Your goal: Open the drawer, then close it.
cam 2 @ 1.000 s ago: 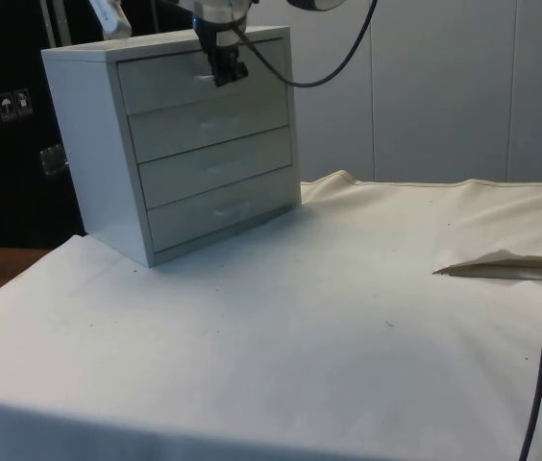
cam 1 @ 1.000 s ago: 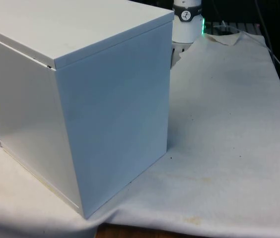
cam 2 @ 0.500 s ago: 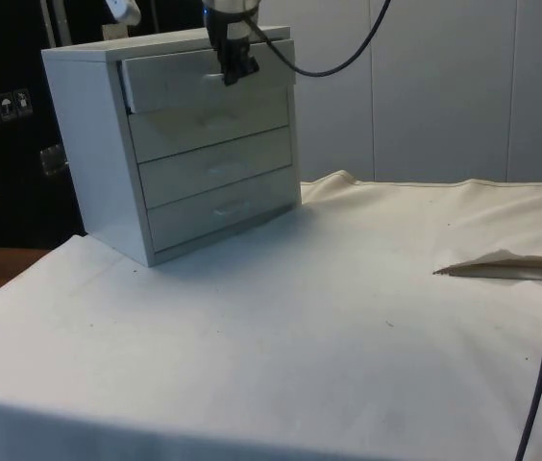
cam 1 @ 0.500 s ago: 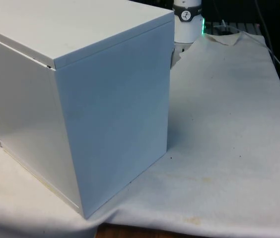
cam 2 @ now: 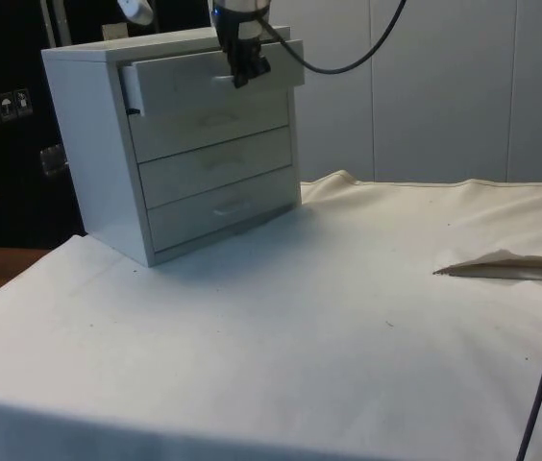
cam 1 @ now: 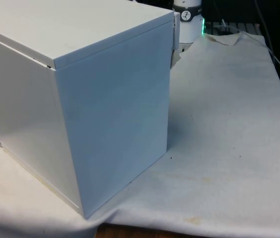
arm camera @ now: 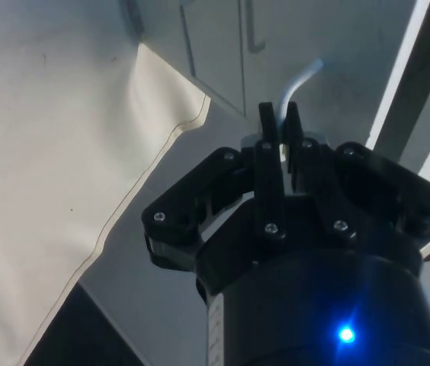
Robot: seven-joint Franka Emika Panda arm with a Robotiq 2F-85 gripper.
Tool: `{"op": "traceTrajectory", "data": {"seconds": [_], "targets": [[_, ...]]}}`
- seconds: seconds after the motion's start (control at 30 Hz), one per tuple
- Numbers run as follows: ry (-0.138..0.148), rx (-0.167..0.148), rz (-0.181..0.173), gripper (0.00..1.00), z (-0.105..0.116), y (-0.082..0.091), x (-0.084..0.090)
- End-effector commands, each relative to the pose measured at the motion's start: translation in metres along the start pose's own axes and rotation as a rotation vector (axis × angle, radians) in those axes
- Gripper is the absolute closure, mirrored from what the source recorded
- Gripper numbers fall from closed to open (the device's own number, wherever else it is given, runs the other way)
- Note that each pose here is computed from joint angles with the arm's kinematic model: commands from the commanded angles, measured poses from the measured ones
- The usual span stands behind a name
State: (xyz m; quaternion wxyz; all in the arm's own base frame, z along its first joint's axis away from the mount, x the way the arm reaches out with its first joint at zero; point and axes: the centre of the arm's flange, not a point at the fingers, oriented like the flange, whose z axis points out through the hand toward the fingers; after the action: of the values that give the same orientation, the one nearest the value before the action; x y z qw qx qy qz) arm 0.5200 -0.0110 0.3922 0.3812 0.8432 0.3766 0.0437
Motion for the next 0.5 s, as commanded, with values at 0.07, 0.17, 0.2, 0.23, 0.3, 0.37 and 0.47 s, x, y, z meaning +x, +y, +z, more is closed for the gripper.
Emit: {"op": "traceTrajectory", "data": {"seconds": [0.07,0.17,0.2,0.23,0.3,0.37,0.47], "targets": [[-0.001,-0.001,0.000,1.00,-0.005,-0.009,-0.010],[-0.001,0.000,-0.003,1.00,-0.006,-0.011,-0.011],[-0.002,-0.001,-0.005,1.00,-0.007,-0.012,-0.012],[-0.003,-0.001,-0.006,1.00,-0.007,-0.012,-0.013],[-0.002,0.000,-0.009,1.00,-0.008,-0.013,-0.014],[-0.002,0.001,-0.010,1.00,-0.009,-0.014,-0.016],[-0.002,0.000,-0.013,1.00,-0.010,-0.015,-0.016]]}}
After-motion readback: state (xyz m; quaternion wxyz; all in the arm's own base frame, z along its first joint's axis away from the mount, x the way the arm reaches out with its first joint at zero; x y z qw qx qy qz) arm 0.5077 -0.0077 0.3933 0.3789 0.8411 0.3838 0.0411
